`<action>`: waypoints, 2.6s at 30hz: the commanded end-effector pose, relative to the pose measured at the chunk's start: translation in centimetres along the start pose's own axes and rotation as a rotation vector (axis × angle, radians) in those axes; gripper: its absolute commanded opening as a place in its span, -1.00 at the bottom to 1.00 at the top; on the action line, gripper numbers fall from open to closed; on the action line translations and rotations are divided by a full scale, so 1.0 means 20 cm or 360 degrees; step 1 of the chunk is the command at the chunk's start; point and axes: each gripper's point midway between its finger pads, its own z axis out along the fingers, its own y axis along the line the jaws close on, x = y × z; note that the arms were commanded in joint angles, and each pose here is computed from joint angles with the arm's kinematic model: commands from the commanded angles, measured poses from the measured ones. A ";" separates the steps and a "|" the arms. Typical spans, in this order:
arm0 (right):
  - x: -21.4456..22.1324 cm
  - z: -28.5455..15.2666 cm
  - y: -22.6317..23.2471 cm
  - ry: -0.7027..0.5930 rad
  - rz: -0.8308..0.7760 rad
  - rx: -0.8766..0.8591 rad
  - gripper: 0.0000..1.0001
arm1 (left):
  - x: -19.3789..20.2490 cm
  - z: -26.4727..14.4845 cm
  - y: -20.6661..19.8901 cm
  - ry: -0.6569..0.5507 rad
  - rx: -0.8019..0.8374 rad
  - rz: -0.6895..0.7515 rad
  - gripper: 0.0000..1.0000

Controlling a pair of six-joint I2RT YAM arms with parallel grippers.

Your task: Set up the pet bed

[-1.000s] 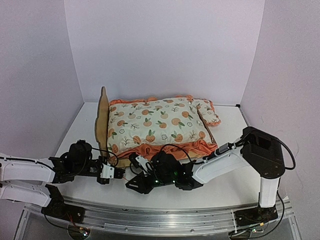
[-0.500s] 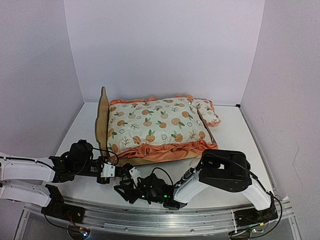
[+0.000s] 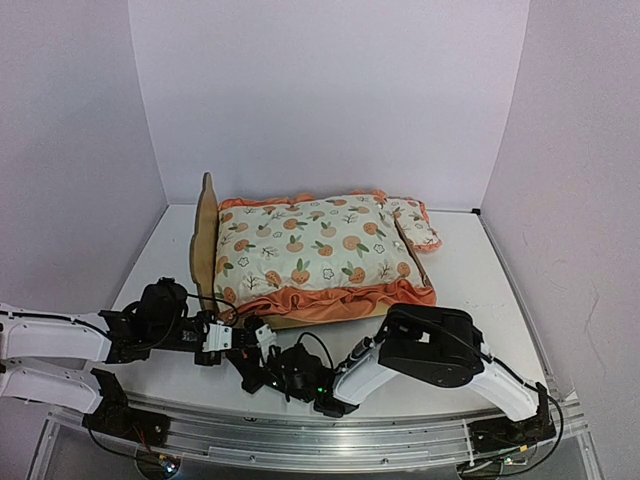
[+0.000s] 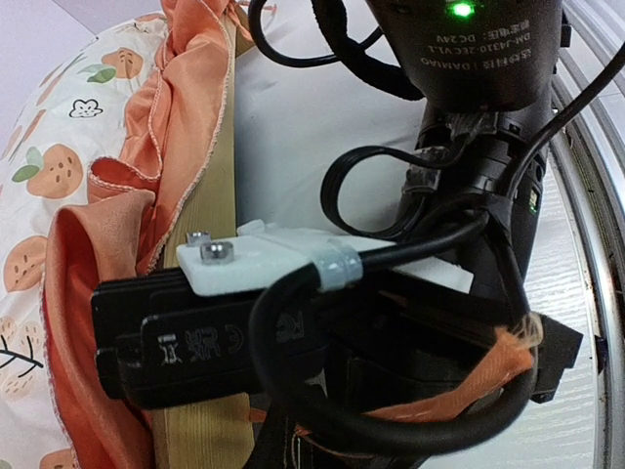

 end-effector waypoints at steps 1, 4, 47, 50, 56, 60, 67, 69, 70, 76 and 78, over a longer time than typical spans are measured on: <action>0.05 -0.11 -0.06 0.0107 0.0008 0.0038 -1.00 | -0.06 -0.03 0.10 0.0000 -0.0079 -0.0008 -1.00; 0.02 -0.23 -0.06 0.0194 -0.0008 0.0002 -1.00 | -0.03 -0.05 0.03 0.0020 -0.0017 0.0019 -1.00; -0.23 -0.27 0.11 0.0812 0.0832 -0.0373 -1.00 | 0.06 -0.07 -0.24 -0.0023 0.0230 0.0218 0.20; -0.24 -0.26 0.10 0.0806 0.0836 -0.0371 -1.00 | 0.04 -0.05 -0.17 -0.0022 0.0180 0.0179 0.02; -0.24 -0.26 0.10 0.0805 0.0843 -0.0366 -1.00 | 0.05 -0.10 -0.22 -0.0028 0.0181 0.0306 -0.04; -0.24 -0.26 0.09 0.0802 0.0849 -0.0357 -1.00 | 0.02 -0.14 -0.27 -0.0105 0.0231 0.0322 0.00; -0.26 -0.25 0.10 0.0789 0.0852 -0.0367 -1.00 | 0.09 -0.09 -0.34 -0.0018 0.0375 0.0179 -0.01; -0.26 -0.25 0.09 0.0786 0.0853 -0.0362 -1.00 | 0.12 -0.06 -0.32 0.0049 0.0360 0.0133 -0.11; -0.26 -0.25 0.09 0.0785 0.0853 -0.0359 -1.00 | 0.12 -0.05 -0.30 0.0060 0.0336 0.0126 -0.19; -0.26 -0.25 0.09 0.0786 0.0855 -0.0360 -1.00 | 0.13 -0.01 -0.24 0.0081 0.0260 0.0076 -0.51; -0.26 -0.25 0.09 0.0788 0.0855 -0.0359 -1.00 | 0.12 -0.02 -0.22 0.0081 0.0245 0.0062 -0.62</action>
